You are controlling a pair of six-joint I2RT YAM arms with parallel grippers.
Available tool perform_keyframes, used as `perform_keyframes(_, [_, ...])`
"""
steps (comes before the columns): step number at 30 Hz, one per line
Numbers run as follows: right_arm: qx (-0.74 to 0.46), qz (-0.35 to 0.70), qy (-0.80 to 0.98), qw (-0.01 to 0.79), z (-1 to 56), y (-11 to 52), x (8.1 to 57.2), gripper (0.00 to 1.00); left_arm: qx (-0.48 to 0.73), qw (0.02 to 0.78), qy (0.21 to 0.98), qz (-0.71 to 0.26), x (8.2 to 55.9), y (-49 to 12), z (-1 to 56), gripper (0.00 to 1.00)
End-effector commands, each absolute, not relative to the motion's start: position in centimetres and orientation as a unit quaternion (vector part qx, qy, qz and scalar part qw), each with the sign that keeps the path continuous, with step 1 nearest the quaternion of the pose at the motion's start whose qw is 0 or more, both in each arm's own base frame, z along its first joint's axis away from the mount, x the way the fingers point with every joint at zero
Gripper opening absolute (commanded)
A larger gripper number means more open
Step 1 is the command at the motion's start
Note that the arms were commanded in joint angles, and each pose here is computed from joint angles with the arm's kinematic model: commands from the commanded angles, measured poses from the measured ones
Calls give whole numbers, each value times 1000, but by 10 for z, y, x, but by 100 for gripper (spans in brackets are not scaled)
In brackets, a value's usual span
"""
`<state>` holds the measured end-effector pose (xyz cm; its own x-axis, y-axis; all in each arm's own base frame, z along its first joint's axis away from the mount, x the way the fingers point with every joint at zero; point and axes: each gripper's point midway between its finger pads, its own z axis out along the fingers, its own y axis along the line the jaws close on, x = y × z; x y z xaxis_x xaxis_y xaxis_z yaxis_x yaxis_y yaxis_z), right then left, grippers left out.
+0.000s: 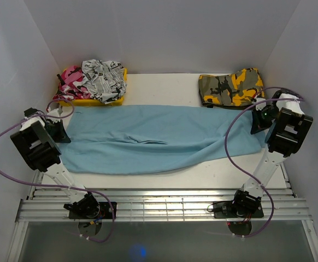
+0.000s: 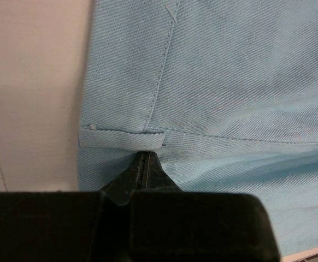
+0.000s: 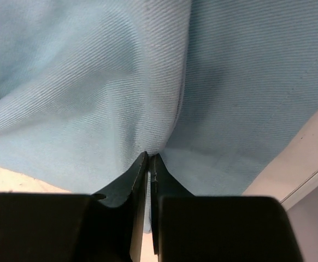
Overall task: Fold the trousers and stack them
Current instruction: Flatten the trousers out
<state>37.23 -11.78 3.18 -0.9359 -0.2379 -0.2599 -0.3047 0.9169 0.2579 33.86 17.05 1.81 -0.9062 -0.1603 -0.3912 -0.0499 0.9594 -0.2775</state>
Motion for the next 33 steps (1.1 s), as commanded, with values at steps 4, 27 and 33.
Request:
perform_keyframes(4, [-157, 167, 962, 150, 106, -107, 353, 8, -46, 160, 982, -89, 322, 180, -23, 0])
perform_keyframes(27, [-92, 87, 992, 4, 23, -207, 195, 8, -42, 166, 985, -38, 275, 211, -12, 0])
perform_keyframes(33, [-99, 81, 992, 1, 6, -210, 203, 8, -34, 166, 985, -37, 253, 211, -7, 0])
